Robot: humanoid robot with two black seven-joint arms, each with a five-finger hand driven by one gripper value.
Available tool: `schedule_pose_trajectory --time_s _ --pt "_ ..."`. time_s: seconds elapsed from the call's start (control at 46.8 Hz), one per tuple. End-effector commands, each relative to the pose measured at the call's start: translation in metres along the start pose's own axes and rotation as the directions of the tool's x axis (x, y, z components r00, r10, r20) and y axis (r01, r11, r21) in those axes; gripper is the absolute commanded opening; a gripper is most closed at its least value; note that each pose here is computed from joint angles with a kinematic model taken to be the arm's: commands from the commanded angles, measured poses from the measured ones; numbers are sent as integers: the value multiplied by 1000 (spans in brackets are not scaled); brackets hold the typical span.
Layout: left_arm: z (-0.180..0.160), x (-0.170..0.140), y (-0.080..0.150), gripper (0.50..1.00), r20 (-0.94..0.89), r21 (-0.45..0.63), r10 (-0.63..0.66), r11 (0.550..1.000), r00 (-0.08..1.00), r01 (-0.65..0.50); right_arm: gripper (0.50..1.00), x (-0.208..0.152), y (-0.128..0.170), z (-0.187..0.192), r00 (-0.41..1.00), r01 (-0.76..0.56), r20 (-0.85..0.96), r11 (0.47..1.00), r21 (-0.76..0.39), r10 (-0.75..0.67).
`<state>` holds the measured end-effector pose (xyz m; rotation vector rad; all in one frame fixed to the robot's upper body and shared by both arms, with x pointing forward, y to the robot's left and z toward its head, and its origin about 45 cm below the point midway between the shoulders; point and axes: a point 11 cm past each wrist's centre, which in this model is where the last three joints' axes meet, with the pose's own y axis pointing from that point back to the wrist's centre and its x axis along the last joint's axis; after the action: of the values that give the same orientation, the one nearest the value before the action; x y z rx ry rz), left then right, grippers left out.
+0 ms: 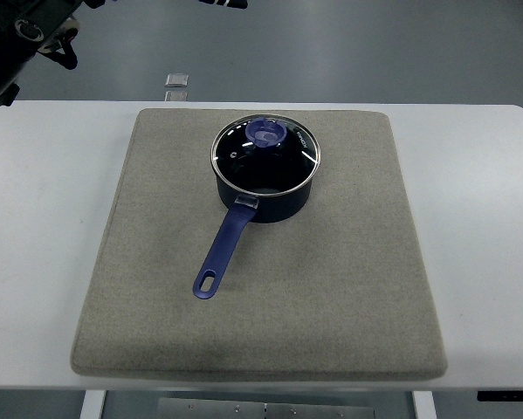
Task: Open pot lid and place left with left hand
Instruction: 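Move the left hand over the saucepan toward the blue lid knob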
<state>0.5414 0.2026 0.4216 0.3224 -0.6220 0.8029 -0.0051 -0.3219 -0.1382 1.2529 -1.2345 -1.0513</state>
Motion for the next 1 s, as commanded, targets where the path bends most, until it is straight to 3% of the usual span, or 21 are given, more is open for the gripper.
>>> schedule_pose_trajectory --time_s 0.0,0.149,0.448,0.64,0.79,0.982 --pt "6 -23 -8 988 90 22 -122 992 988 121 917 0 0 0 1000 0 1 1000 -1 0" --pt "22 -49 -15 984 226 40 -268 963 937 266 917 0 0 0 1000 0 2 1000 1 0" --pt "38 -83 -10 977 443 65 -438 886 782 459 917 0 0 0 1000 -1 -1 1000 0 1" --pt "25 -85 -2 947 551 165 -487 859 677 484 917 0 0 0 1000 0 -1 1000 -1 0" --pt "18 -87 -2 945 630 185 -465 867 622 462 917 0 0 0 1000 0 -1 1000 -1 0" --pt "20 -101 -1 945 667 193 -489 843 563 503 917 0 0 0 1000 -1 1 1000 0 1"
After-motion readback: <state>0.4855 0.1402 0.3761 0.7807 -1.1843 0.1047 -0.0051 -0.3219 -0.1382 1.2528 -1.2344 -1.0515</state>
